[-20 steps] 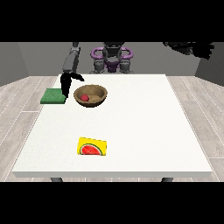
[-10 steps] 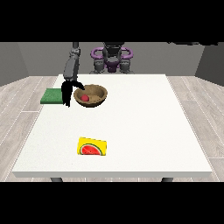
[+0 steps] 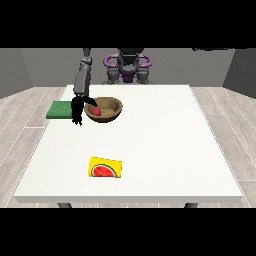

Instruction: Pick the cup and pour the ball into the bowl, then pick the bowl and place it on the pad

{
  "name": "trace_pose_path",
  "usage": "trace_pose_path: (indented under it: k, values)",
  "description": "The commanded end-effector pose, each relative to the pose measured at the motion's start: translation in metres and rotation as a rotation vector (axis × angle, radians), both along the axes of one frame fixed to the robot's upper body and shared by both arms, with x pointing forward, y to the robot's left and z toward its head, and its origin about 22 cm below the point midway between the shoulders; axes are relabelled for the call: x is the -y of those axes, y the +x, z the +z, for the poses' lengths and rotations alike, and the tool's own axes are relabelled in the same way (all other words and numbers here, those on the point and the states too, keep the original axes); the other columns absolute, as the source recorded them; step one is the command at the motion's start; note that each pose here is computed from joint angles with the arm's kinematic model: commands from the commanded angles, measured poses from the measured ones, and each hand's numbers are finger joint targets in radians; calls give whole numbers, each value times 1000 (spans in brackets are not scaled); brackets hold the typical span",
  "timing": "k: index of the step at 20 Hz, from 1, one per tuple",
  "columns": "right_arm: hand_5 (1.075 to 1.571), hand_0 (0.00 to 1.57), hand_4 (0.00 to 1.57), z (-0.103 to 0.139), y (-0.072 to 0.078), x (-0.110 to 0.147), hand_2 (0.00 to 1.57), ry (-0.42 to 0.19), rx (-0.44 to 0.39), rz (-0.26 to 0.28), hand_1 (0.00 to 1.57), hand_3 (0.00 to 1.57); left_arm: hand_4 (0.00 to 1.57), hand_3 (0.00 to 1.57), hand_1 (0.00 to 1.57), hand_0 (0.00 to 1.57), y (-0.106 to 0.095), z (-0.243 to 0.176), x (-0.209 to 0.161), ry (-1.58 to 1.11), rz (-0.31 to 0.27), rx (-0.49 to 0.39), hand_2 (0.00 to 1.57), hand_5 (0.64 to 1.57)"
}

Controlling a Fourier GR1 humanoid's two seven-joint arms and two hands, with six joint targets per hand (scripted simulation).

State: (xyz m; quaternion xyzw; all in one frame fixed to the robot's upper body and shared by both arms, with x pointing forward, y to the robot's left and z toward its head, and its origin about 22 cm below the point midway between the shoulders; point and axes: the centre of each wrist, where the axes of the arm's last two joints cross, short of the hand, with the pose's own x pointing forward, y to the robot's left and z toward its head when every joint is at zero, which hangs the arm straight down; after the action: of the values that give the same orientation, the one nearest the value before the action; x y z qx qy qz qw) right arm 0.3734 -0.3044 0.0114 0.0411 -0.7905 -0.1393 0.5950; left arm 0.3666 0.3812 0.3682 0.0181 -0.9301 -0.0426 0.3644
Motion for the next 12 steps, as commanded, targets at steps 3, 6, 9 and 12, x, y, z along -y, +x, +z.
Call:
trace_pose_path:
  k: [3, 6, 9, 12]
  values:
    - [1570, 0, 312, -1, 16, -33, 0, 7, -84, 4, 0, 0, 0, 0, 0, 0, -6, 18, 2, 20, -16, 6, 0, 1537]
    - [1570, 0, 433, 13, 27, -52, 0, 0, -100, 2, 0, 0, 0, 0, 0, 0, 1, 14, 15, 6, -38, 5, 0, 1542]
    - [1570, 0, 444, 12, 29, -66, 0, -14, -118, -31, 0, 0, 0, 0, 0, 0, -2, 23, 15, 20, -57, -2, 0, 1535]
    - [1570, 0, 416, -1, 24, -74, 0, -41, -164, -21, 0, 0, 0, 0, 0, 0, -6, 31, 11, -1, -29, 12, 0, 1538]
